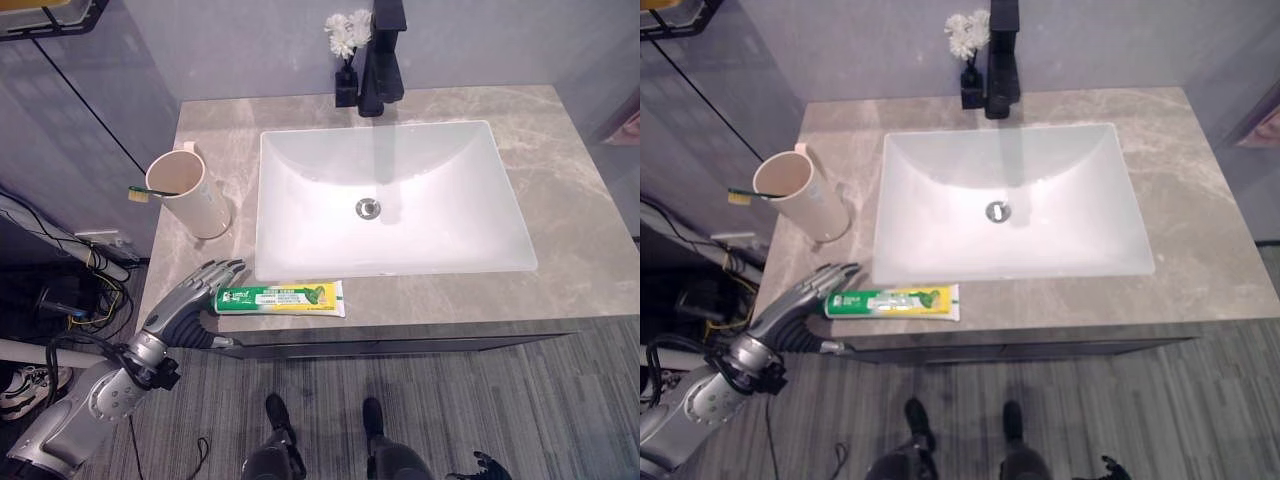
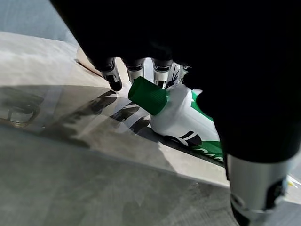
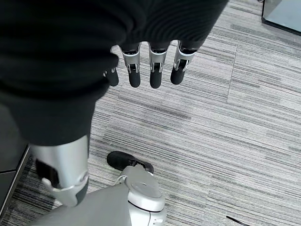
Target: Put brush and paste in cup on sink, flatten towel.
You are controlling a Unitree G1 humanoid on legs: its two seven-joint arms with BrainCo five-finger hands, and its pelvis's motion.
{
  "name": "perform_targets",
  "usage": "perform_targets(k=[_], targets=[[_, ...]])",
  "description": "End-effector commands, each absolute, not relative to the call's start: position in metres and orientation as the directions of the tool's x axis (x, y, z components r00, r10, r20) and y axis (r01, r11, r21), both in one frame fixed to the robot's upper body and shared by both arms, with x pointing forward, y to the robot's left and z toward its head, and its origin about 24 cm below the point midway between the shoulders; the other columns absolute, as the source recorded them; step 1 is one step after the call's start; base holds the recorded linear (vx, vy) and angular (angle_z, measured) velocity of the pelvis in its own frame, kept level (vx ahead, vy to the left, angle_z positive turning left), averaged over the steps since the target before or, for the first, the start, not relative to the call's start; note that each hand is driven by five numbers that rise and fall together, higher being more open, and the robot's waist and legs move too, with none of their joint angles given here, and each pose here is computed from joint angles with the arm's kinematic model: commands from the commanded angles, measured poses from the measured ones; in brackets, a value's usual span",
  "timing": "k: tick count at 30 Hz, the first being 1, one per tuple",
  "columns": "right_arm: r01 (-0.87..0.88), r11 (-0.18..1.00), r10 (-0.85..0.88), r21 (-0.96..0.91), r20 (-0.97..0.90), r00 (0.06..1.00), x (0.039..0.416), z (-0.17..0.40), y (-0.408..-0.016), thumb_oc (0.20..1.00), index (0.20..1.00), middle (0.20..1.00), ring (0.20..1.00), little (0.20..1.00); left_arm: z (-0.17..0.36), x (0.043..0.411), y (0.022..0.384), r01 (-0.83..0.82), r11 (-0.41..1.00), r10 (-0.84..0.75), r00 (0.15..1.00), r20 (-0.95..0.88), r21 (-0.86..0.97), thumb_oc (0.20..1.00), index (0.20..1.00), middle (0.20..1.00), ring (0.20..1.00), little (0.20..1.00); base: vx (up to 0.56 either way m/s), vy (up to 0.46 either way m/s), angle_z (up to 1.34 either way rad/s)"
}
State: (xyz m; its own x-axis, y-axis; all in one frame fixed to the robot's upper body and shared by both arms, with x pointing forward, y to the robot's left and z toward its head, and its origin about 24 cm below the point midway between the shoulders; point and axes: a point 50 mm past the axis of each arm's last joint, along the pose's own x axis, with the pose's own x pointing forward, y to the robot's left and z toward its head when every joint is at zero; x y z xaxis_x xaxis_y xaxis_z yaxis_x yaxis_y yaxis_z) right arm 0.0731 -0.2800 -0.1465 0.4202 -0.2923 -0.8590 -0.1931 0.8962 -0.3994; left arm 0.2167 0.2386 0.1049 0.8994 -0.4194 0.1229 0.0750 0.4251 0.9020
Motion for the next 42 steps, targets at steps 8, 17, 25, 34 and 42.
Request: perform_targets(k=[8,17,25,34,42], targets=[[-0.164,0.892,-0.312,-0.42,-0.838,0.448,0.086,-0.145,-0.279,1.0,1.0,1.0,1.0,1.0,0.106,0.23,0.214,0.123,0.346,-0.535,0.84,0.088,0.93,0.2,0.2,0.2,0.2,0.2,0.02,0.022,-0.06],[-0.148,0.892,-0.334,-0.428,-0.842,0.424,0.081,-0.145,-0.282,1.0,1.0,1.0,1.0,1.0,0.091,0.231,0.21,0.189,0.323,-0.548,0.836,0.02,0.927,0.2,0.2,0.2,0.2,0.2,0.0,0.008,0.0],[-0.157,0.887,-0.34,-0.434,-0.844,0.416,0.08,-0.146,-0.282,1.0,1.0,1.0,1.0,1.0,0.077,0.229,0.214,0.231,0.314,-0.521,0.853,-0.037,0.921,0.2,0.2,0.2,0.2,0.2,0.0,0.0,0.0],[-0.113,0.898,-0.357,-0.424,-0.856,0.374,0.071,-0.149,-0.282,1.0,1.0,1.0,1.0,1.0,0.085,0.23,0.209,0.194,0.482,-0.475,0.877,0.069,0.854,0.2,0.2,0.2,0.2,0.2,0.01,0.005,0.0],[-0.052,0.922,-0.36,-0.383,-0.9,0.245,0.039,-0.158,-0.276,1.0,1.0,1.0,1.0,1.0,0.121,0.237,0.194,0.074,0.585,-0.486,0.829,0.276,0.807,0.2,0.2,0.2,0.2,0.2,0.05,0.014,-0.01]])
